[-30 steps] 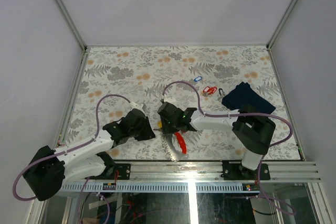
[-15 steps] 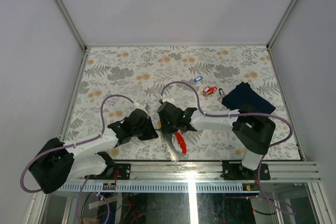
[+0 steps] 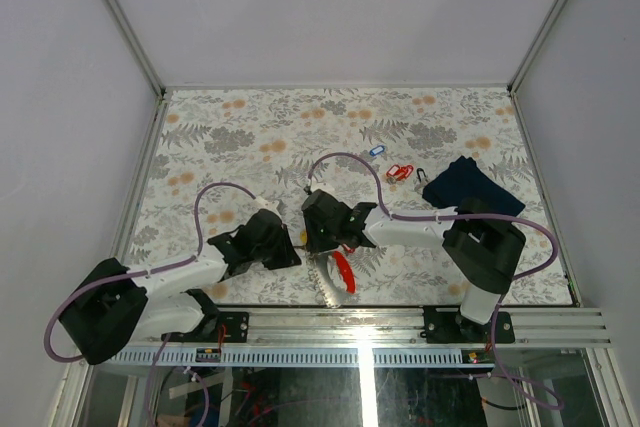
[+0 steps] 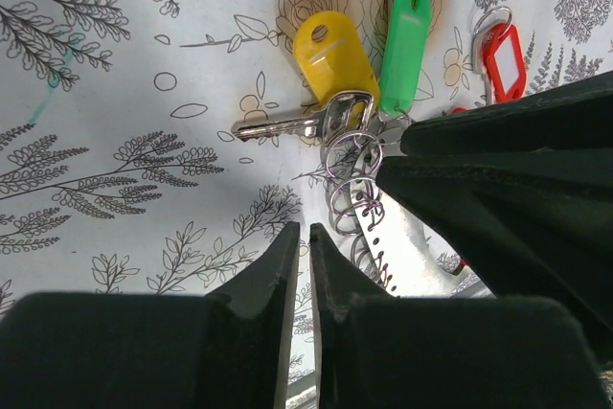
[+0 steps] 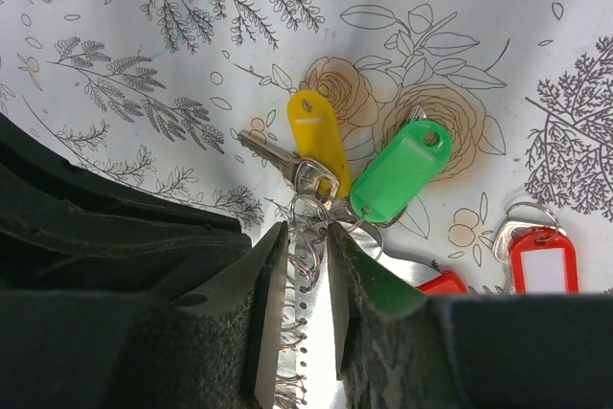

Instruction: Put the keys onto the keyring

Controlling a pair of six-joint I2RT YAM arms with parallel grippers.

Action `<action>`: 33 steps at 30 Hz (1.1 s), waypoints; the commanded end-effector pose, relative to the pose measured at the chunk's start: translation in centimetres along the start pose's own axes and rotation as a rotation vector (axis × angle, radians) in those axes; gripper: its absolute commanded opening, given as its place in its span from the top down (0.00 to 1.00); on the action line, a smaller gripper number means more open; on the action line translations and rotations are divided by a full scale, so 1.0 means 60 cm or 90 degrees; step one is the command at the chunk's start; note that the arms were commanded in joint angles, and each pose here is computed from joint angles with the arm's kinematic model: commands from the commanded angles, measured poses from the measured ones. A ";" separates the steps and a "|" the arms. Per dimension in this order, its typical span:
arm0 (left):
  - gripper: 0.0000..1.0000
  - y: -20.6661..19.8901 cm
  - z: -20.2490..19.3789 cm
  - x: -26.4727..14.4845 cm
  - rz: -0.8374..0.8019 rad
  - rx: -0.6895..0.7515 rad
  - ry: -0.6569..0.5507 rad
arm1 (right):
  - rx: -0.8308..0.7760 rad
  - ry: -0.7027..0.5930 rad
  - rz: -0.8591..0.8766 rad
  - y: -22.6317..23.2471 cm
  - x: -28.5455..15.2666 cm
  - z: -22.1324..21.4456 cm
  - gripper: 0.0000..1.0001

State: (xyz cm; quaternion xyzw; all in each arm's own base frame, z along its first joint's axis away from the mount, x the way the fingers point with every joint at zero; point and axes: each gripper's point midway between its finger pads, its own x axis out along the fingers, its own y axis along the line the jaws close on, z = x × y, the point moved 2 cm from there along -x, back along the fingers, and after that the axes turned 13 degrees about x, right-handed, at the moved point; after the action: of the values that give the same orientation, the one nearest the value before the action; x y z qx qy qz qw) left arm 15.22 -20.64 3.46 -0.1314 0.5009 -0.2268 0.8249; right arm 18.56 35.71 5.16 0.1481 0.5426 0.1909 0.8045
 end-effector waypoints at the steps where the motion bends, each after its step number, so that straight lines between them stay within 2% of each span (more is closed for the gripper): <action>1: 0.95 -0.001 0.014 0.006 -0.005 -0.006 -0.028 | 0.005 -0.004 0.016 0.006 0.005 0.009 0.71; 5: 1.00 -0.001 0.017 0.008 -0.001 -0.008 -0.032 | 0.006 -0.002 0.014 0.004 0.006 0.010 0.71; 24: 1.00 0.005 0.024 0.025 0.019 -0.020 -0.035 | 0.008 0.024 0.009 -0.002 0.017 -0.004 0.73; 33: 1.00 0.006 0.021 0.027 0.021 -0.019 -0.032 | 0.006 0.018 -0.006 -0.009 0.012 -0.001 0.70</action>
State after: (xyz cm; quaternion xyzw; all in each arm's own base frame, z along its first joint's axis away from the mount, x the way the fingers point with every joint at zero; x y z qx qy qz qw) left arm 16.46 -21.27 2.81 -0.1425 0.4906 -0.2134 0.8328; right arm 18.23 35.74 4.64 0.1503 0.5581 0.1959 0.7922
